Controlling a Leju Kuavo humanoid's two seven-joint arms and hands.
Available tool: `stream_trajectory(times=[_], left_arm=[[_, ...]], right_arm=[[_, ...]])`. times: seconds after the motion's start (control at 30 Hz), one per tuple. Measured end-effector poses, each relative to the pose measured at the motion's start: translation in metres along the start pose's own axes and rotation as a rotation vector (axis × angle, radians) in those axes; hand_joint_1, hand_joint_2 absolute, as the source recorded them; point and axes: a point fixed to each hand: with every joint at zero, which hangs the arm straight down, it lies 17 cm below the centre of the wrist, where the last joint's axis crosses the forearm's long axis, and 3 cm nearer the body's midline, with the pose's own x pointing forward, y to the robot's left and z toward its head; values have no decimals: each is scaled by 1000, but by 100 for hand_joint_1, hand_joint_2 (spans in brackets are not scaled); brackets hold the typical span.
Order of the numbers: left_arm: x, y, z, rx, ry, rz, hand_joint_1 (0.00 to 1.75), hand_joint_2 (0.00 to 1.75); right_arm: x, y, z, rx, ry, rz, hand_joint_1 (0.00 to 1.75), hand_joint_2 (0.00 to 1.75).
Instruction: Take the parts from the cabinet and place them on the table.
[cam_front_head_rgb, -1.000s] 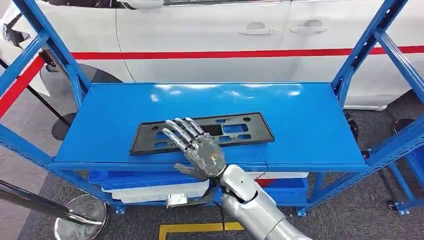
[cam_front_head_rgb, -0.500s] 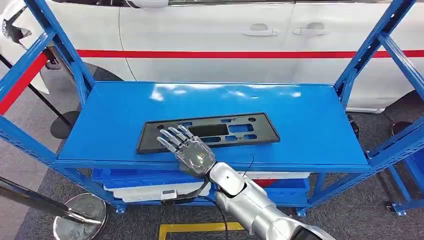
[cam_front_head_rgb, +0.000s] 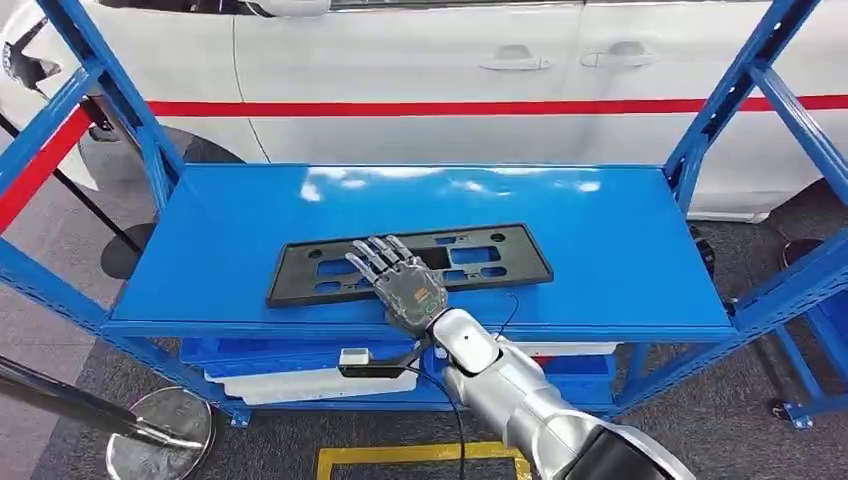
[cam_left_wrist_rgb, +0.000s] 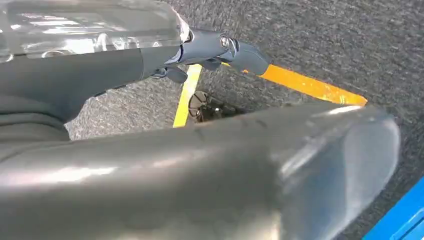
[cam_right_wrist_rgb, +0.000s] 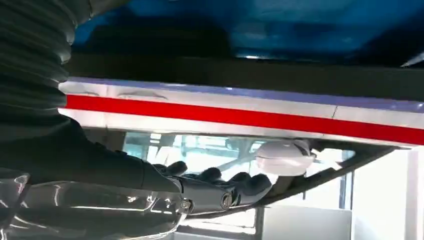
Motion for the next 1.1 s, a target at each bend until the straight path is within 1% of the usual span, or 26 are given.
stream_trajectory(times=[0.13, 0.3, 0.53, 0.6, 0.7, 0.73, 0.77, 0.83, 0.93, 1.07, 1.1], left_arm=[[1, 1, 0, 0, -3, -2, 0, 0], [2, 3, 0, -1, -6, -6, 0, 0], [4, 1, -1, -8, -10, -13, 0, 0], [5, 1, -1, -9, -13, -16, 0, 0], [5, 1, -1, -8, -13, -12, 0, 0], [5, 2, -1, -7, -12, -12, 0, 0], [4, 2, -1, -6, -11, -12, 0, 0], [6, 1, -1, -6, -13, -11, 0, 0], [6, 1, -1, -7, -15, -6, 0, 0], [7, -1, -1, -18, -20, -2, 0, 0], [7, -2, 0, -23, -21, -1, 0, 0]], right_arm=[[-6, -10, -8, -22, 18, -3, 0, 175], [-14, -9, -9, -18, 40, -5, 0, 175], [-23, -6, -9, 5, 58, 54, 0, 175], [-27, -1, -8, 33, 65, 92, 0, 175], [-33, 25, 4, 141, 75, 157, 0, 175], [-34, 27, 5, 150, 76, 163, 148, 175], [-36, 27, 4, 154, 76, 169, 161, 175], [-41, 36, 7, 205, 90, 190, 166, 175], [-51, 51, 12, 308, 108, 226, 166, 175], [-60, 59, 17, 370, 123, 252, 161, 175], [-61, 62, 19, 381, 124, 256, 162, 175]])
